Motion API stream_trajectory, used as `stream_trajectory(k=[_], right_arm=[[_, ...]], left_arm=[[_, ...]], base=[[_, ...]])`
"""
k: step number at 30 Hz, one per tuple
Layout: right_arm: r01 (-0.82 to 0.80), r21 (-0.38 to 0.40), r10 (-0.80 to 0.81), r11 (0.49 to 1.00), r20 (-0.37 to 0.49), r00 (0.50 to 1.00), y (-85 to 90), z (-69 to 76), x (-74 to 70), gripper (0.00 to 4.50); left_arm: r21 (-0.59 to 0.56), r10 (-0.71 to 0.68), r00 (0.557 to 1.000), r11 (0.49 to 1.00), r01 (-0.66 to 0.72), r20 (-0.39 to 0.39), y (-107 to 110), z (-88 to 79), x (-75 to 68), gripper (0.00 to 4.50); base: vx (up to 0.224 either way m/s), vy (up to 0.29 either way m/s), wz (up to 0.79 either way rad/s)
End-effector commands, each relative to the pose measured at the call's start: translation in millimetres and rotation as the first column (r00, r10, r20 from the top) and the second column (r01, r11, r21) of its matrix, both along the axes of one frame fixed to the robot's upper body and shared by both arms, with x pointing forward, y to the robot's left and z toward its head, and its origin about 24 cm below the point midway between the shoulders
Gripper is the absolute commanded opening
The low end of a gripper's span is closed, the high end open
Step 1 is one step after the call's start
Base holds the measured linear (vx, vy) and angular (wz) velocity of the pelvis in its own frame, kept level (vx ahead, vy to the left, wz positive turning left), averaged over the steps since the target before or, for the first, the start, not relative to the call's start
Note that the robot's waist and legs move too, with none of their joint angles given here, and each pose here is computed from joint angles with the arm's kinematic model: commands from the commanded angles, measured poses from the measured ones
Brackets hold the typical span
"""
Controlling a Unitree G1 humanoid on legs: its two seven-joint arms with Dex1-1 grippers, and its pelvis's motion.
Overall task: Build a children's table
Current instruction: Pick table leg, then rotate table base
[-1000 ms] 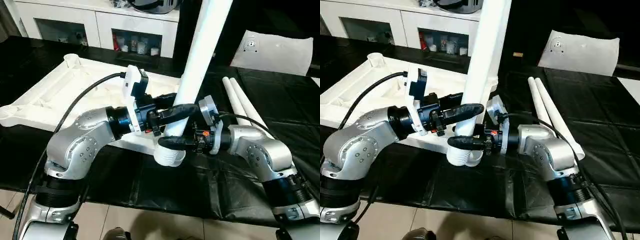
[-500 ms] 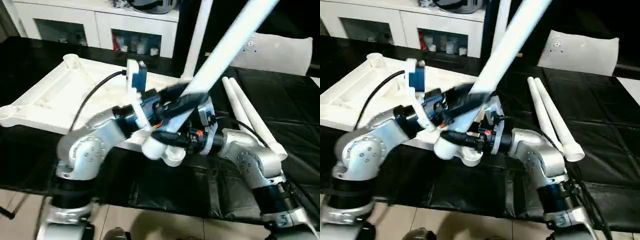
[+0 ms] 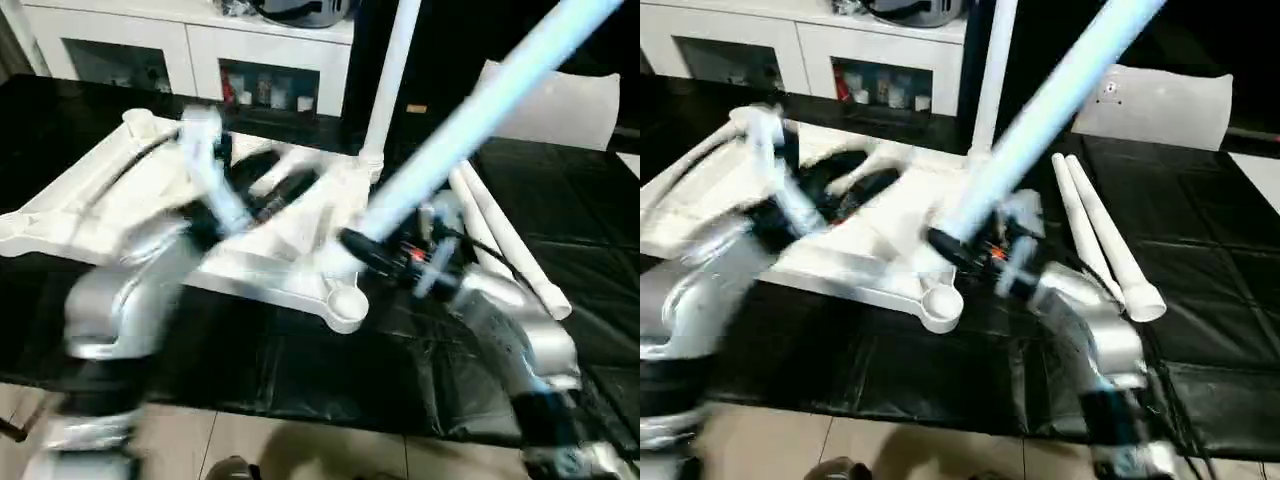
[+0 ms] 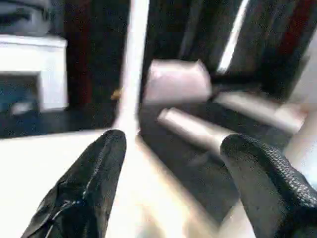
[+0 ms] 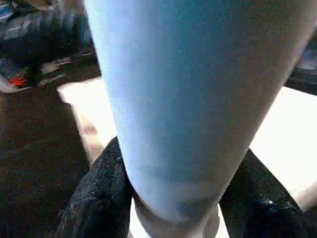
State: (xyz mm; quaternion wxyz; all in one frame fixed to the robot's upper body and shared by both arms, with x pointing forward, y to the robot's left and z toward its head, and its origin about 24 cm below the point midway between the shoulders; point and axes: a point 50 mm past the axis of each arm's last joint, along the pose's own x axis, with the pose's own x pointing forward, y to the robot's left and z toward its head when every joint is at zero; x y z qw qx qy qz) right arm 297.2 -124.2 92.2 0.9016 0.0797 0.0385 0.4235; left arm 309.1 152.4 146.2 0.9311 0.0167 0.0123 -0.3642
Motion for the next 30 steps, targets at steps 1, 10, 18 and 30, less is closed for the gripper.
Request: stream_trajectory(k=[1,10,18,30], right_arm=[[0.044,-0.025,-0.043,0.999,0.039,0.998,-4.3,5.0,-2.5,1.91],[0.089,-0.072,-0.089,0.993,0.006,0.996,-6.8,-8.2,-19.2,1.91],[0.109,-0.091,-0.11,0.99,-0.008,0.994,-9.2,-13.4,-25.7,1.91],[0.101,-0.144,-0.105,0.984,-0.02,0.994,-8.9,-18.0,-28.7,1.91]], left_arm=[[0.094,-0.059,0.998,0.994,0.058,0.013,-4.9,-9.1,-2.9,3.59],[0.341,-0.354,0.926,0.861,0.377,-0.13,-0.2,-52.9,-15.6,3.2],[0.438,-0.426,0.883,0.768,0.468,-0.197,3.6,-70.7,-1.0,2.44],[0.48,-0.519,0.799,0.641,0.599,-0.304,4.2,-78.6,10.8,1.45]], base=[[0.0,0.0,0.0],[0.0,0.0,0.0],[0.0,0.0,0.0],[0.0,0.0,0.0]])
